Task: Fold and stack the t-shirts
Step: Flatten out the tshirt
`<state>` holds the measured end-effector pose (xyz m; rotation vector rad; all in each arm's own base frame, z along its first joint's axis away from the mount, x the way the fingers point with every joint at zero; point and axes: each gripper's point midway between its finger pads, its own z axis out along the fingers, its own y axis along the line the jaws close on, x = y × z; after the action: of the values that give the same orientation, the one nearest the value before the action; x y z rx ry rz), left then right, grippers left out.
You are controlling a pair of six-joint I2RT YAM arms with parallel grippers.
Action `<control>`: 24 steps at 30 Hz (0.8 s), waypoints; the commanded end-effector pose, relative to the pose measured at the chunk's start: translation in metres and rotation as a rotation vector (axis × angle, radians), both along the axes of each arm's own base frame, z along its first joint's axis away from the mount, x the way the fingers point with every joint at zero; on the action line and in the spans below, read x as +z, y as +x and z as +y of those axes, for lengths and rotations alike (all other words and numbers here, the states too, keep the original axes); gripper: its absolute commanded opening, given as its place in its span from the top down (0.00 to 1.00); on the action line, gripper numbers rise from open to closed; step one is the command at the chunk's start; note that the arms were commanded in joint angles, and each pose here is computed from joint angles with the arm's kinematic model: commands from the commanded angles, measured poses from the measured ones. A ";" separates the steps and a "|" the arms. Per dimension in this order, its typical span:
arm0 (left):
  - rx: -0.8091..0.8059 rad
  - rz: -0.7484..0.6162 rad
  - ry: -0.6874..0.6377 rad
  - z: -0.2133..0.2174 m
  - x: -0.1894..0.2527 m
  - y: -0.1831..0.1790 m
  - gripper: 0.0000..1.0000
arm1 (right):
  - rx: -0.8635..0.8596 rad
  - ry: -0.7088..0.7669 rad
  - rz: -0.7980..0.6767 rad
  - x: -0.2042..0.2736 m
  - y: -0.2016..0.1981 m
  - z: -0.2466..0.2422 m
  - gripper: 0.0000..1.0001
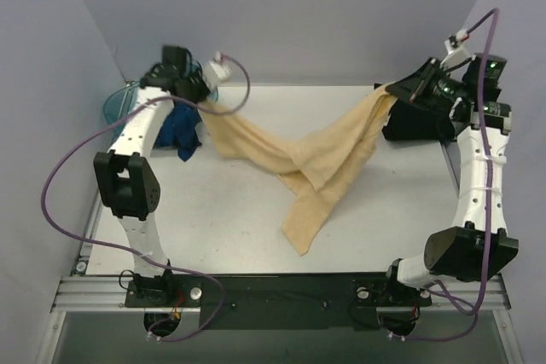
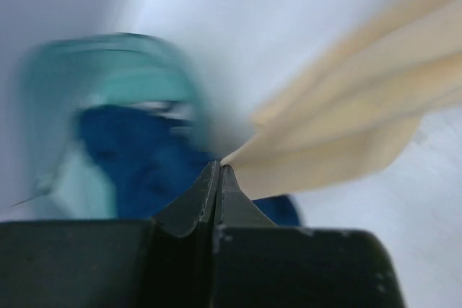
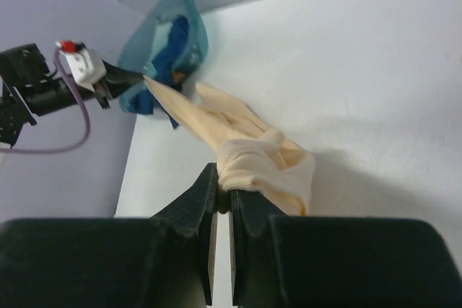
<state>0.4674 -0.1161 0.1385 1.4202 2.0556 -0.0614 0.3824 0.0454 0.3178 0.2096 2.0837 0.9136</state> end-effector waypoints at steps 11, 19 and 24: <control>0.455 -0.731 -0.377 0.119 0.368 0.026 1.00 | -0.003 0.137 -0.536 0.225 -0.008 -0.022 1.00; 0.407 -0.334 -0.216 0.115 0.241 -0.003 1.00 | -0.156 0.113 -0.173 0.077 -0.025 -0.053 1.00; 0.360 -0.083 -0.212 0.089 0.152 -0.028 1.00 | -0.166 -0.007 0.207 -0.040 -0.041 -0.051 1.00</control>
<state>0.4747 -0.0060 0.3361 0.7942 2.0222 0.0533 0.3642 -0.0133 0.3354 0.5201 1.9805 0.9549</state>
